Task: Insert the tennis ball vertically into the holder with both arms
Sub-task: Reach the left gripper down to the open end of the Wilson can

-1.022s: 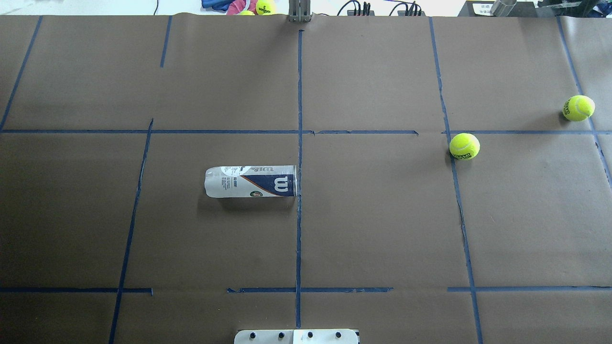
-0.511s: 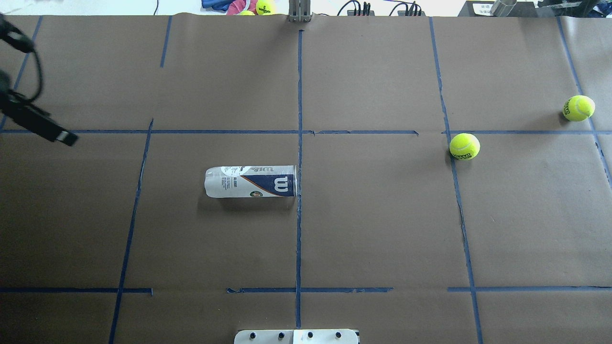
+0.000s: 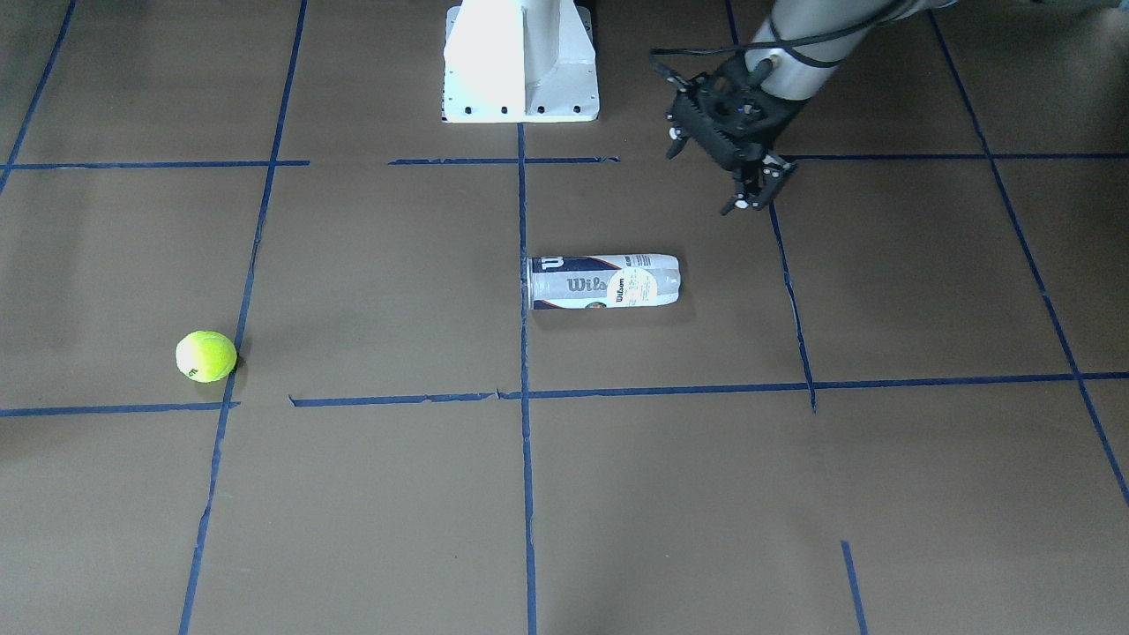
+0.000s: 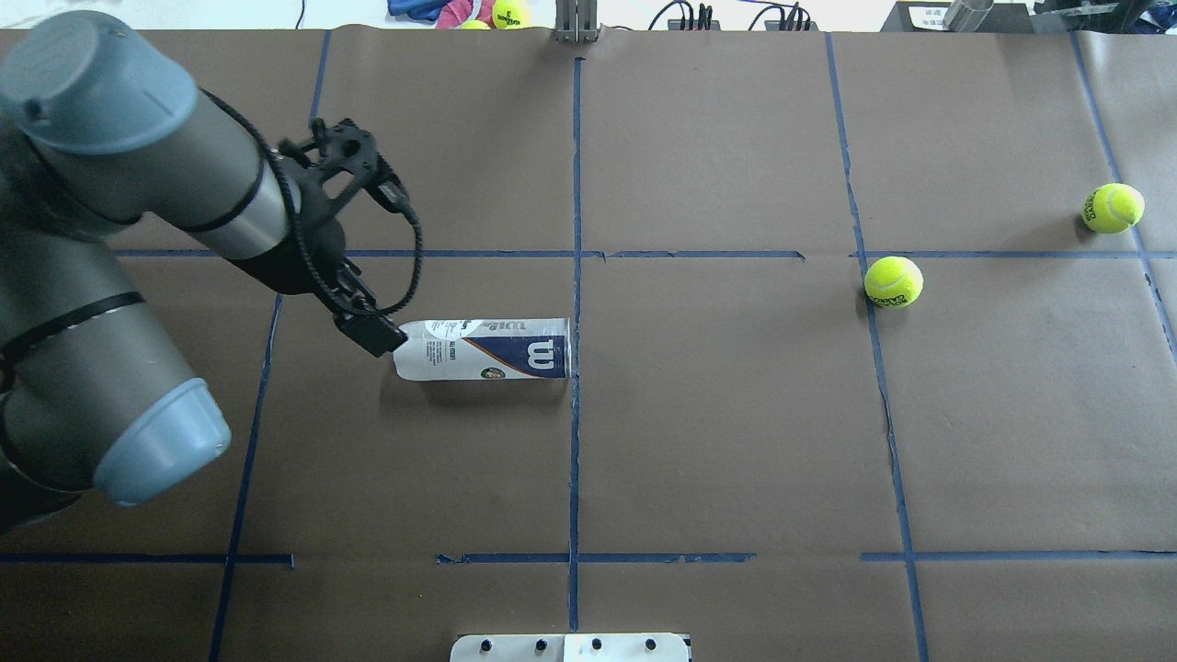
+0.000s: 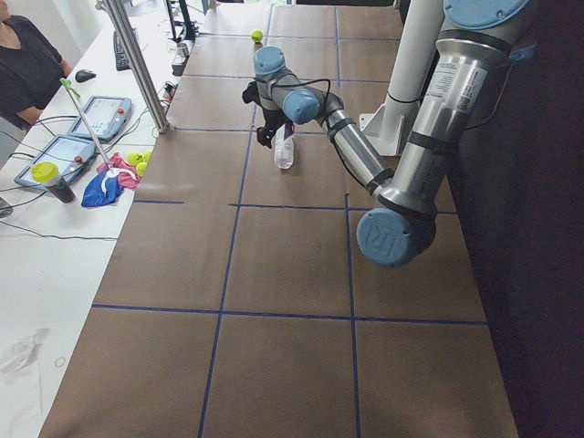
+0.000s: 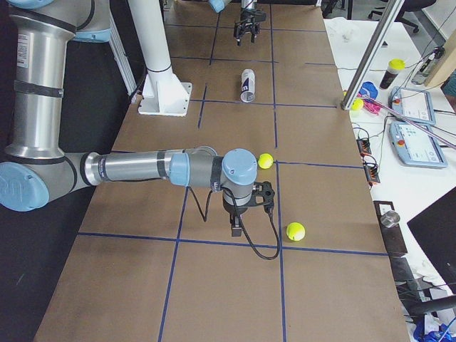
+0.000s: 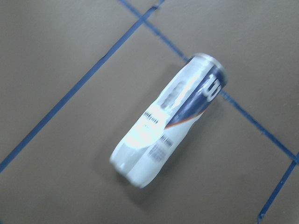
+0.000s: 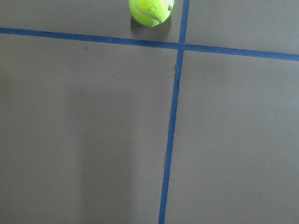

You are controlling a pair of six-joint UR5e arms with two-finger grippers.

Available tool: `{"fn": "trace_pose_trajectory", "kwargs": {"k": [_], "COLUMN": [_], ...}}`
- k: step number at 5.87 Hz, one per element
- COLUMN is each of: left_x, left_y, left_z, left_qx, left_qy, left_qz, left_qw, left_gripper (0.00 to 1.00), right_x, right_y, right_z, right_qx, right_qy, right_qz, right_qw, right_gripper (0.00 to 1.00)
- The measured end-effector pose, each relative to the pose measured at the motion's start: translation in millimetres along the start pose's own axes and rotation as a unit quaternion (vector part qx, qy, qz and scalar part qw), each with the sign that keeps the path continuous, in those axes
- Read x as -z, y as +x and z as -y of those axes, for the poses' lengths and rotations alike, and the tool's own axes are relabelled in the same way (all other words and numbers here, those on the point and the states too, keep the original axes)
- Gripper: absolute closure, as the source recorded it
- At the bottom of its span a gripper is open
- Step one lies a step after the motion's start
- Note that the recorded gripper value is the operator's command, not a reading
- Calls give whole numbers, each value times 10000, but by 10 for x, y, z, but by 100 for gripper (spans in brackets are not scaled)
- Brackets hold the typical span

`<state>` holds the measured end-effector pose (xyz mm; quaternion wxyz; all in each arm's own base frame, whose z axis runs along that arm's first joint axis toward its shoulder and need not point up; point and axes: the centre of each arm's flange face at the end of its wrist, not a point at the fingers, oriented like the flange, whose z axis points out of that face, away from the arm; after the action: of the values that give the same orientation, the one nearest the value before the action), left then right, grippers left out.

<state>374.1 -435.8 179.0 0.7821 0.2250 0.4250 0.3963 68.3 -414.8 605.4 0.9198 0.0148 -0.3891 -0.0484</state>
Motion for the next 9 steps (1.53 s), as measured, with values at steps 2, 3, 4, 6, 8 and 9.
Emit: {"fn": "trace_pose_trajectory", "kwargs": {"k": [2, 3, 4, 6, 8, 9], "left_x": [-228, -426, -612, -1062, -1395, -1534], "left_y": [261, 300, 318, 477, 654, 789], "left_z": [460, 659, 851, 1229, 1238, 1196], "left_qx": [-538, -978, -1461, -2100, -2699, -2897], "left_qy": [61, -50, -186, -527, -1053, -1201], "left_qz": [224, 367, 485, 879, 1089, 1150], "left_qw": [9983, 9945, 9879, 9723, 9509, 9426], "left_gripper": [0, 0, 0, 0, 0, 0], "right_x": [39, 47, 50, 66, 66, 44], "right_y": [-45, -59, -71, -107, -110, -98], "right_z": [2, 6, 11, 35, 16, -18], "right_qx": [0, 6, 14, 114, 358, 360], "right_qy": [40, 49, 56, 118, 314, 324], "right_qz": [4, 13, 44, 108, 68, 73], "right_qw": [10000, 10000, 10000, 9998, 9988, 9988], "right_gripper": [0, 0, 0, 0, 0, 0]}}
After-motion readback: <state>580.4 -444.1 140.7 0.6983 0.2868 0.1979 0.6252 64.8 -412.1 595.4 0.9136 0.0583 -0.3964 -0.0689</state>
